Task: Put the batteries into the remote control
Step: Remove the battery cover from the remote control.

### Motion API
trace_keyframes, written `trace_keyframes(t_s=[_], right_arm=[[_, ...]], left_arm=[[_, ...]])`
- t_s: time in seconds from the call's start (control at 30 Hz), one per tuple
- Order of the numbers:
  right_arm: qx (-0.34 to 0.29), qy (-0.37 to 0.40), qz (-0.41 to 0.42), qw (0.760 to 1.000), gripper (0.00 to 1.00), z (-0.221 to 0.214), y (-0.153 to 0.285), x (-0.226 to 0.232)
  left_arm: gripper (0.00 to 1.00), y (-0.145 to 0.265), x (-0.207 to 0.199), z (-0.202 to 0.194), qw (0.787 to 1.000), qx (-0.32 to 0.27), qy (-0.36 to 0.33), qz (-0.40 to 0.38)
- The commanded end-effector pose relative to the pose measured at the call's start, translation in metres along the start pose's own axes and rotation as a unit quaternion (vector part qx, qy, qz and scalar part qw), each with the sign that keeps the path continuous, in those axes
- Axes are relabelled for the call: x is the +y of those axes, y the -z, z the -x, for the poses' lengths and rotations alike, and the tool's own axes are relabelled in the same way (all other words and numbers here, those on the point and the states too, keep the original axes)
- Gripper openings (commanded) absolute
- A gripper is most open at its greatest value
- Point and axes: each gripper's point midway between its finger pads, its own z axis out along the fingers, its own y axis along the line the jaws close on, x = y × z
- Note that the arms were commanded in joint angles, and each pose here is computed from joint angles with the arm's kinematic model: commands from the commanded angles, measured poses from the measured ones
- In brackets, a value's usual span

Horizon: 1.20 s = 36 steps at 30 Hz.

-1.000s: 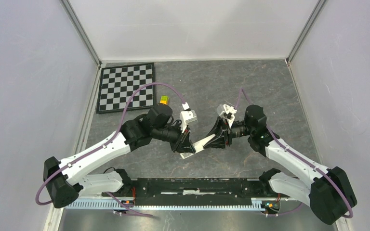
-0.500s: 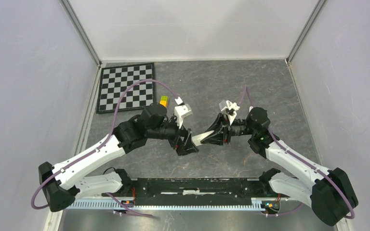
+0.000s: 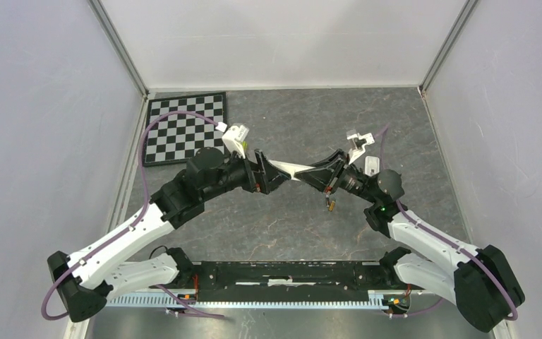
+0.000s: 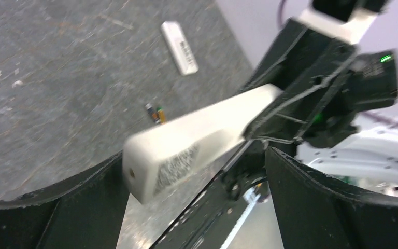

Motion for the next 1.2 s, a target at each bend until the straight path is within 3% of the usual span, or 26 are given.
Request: trace_keyframes(t_s=[0.0, 0.13, 0.27, 0.37, 0.5, 0.7, 0.93, 1.03, 1.17], right_arm=[[-0.127, -0.064, 0.001, 0.990, 0.00, 0.045, 0.002, 0.011], [-0.173, -0.129, 0.023, 0.976, 0.00, 0.057, 0.007, 0.019], [-0.176, -0.172, 0.032, 0.969, 0.00, 0.062, 0.000, 0.025], [-0.184, -0.192, 0.023, 0.964, 0.00, 0.059, -0.004, 0.025], [-0.187, -0.213, 0.009, 0.959, 0.00, 0.053, -0.007, 0.020], [-0.188, -0.227, -0.005, 0.955, 0.00, 0.044, -0.004, 0.011], [-0.180, -0.226, -0.019, 0.957, 0.01, 0.036, -0.004, 0.003], [-0.172, -0.231, -0.053, 0.956, 0.11, 0.025, -0.001, -0.010], [-0.144, -0.236, -0.129, 0.952, 0.28, 0.001, 0.005, -0.039]], left_arm=[[1.00, 0.007, -0.041, 0.041, 0.989, -0.089, 0.077, -0.091], [1.00, -0.004, -0.051, 0.041, 0.983, -0.090, 0.093, -0.127], [1.00, -0.019, -0.054, 0.040, 0.984, -0.076, 0.098, -0.131], [0.97, -0.020, -0.063, 0.055, 0.976, -0.111, 0.104, -0.155], [0.85, -0.016, -0.068, 0.070, 0.965, -0.153, 0.114, -0.179], [0.64, -0.014, -0.065, 0.065, 0.961, -0.161, 0.126, -0.187], [0.22, -0.014, -0.064, 0.064, 0.962, -0.159, 0.121, -0.186], [0.03, -0.012, -0.065, 0.067, 0.964, -0.162, 0.111, -0.181], [0.02, -0.005, -0.067, 0.072, 0.963, -0.173, 0.098, -0.183]])
